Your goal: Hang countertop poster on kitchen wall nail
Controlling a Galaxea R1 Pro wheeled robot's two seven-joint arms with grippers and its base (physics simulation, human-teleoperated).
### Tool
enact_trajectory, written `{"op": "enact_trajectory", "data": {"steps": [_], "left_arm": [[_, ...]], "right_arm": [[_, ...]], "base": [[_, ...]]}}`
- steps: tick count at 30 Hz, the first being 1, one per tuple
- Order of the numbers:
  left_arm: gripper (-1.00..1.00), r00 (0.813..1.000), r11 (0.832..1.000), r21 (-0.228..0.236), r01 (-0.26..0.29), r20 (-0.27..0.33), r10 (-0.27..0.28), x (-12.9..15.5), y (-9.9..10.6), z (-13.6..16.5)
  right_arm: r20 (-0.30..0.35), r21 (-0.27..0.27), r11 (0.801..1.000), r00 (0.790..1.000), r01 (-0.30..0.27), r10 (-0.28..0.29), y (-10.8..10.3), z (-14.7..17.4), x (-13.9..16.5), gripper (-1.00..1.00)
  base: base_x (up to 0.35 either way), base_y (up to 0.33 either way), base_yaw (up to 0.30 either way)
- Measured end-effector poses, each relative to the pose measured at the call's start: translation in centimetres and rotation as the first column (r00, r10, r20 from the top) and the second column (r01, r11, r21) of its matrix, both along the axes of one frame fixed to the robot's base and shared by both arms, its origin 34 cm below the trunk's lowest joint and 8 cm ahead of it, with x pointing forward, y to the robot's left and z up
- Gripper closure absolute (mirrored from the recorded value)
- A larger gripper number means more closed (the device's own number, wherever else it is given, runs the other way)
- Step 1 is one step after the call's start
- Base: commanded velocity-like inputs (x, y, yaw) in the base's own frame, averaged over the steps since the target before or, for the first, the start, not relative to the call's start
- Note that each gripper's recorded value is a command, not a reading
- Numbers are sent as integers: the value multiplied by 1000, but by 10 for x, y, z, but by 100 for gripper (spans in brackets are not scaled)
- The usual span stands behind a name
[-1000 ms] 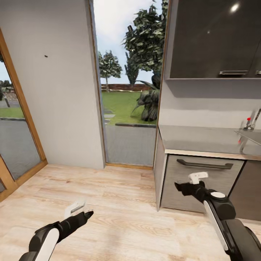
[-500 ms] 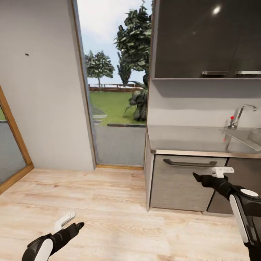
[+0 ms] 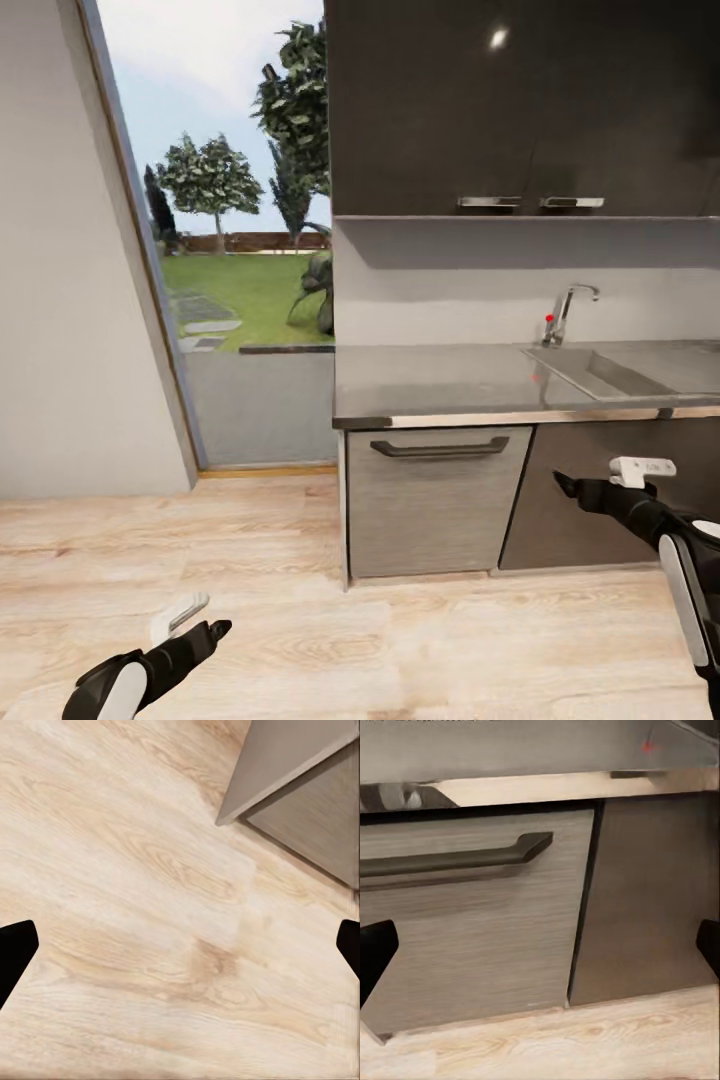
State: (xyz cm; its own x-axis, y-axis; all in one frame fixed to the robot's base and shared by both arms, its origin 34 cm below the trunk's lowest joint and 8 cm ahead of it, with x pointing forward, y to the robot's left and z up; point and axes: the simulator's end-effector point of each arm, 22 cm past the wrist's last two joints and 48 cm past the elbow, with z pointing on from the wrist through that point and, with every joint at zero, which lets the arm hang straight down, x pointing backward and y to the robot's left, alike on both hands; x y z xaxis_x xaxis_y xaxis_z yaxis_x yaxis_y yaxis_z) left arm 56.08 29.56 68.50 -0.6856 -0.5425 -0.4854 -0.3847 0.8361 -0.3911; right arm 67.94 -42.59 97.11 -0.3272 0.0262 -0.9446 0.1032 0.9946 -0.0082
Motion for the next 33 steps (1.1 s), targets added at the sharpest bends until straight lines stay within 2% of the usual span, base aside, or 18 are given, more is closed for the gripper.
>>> {"op": "enact_trajectory", "data": {"steps": [12,17,20,22,24,31,33], "left_arm": [[-100,1000,1000,-1,1,0,-1,0,-2,-1],[-100,1000,1000,2,-7,-6,7,-6,0,-6],[-100,1000,999,15,-31,2,31,-11,7,-10],[-100,997,997,26,-71,-2,71,-16,17,-14],[-100,994,994,36,-106,-16,106,-23,27,-19],[-100,987,988,49,-149,-48,151,-40,39,-30],[-100,986,987,49,-153,-63,156,-45,39,-36]], "right_arm": [[16,28,999,999,-28,27,-3,5,-2,-100],[18,27,999,999,-27,27,-4,6,-2,-100],[20,9,1000,1000,-11,11,-16,10,-4,-100],[26,-8,1000,1000,18,-18,-35,16,-9,-100],[28,-14,999,999,29,-29,-43,19,-11,-100],[36,-20,999,999,40,-39,-50,23,-12,-100],[68,-38,999,997,37,-34,-50,30,-11,-100]], "base": [[2,-324,-287],[0,-324,-120],[0,-324,-32],[0,-324,-12],[0,-324,-6],[0,-324,-2],[0,-324,0]]}}
